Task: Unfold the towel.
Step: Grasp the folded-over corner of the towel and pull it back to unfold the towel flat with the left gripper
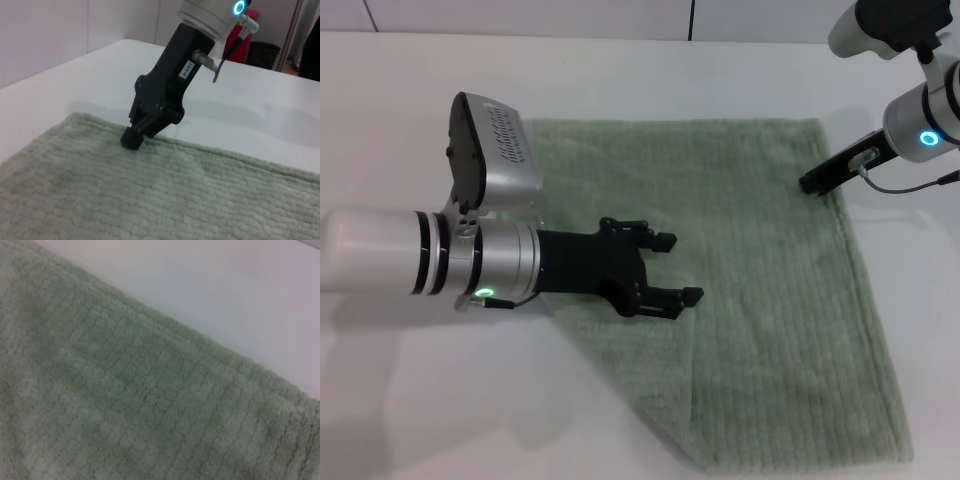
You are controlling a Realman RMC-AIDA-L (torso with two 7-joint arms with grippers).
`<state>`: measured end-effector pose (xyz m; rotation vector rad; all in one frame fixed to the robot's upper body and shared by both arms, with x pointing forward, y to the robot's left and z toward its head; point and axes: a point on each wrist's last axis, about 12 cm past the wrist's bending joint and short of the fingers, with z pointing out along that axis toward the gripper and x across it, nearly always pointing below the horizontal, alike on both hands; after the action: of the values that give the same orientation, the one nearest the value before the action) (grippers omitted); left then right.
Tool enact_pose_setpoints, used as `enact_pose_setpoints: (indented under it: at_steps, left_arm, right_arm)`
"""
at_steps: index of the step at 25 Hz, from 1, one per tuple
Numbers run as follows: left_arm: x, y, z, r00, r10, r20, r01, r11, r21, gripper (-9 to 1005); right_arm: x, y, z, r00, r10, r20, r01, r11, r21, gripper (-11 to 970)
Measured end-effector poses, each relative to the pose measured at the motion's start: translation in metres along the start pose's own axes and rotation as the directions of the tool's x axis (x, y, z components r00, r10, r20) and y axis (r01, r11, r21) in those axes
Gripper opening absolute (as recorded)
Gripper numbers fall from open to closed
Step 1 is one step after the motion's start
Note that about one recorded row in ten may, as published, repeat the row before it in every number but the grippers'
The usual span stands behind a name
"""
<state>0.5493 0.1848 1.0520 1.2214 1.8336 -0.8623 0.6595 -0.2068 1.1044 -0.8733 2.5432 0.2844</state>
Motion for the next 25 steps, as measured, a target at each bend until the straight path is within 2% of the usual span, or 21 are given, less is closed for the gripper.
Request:
enact_pose_setpoints:
  at_steps: [18, 25]
  left_arm:
    - [-0.001, -0.005, 0.016, 0.998, 0.035, -0.047, -0.035, 0.999, 0.004, 796]
    - [-0.002, -0.005, 0.016, 0.998, 0.038, -0.046, -0.038, 0.999, 0.0, 796]
  right_arm:
    - [-0.001, 0.0, 0.0, 1.0, -0.004, 0.001, 0.004, 1.0, 0.0, 5]
    - [-0.001, 0.001, 0.0, 1.0, -0.004, 0.0, 0.004, 1.0, -0.001, 5]
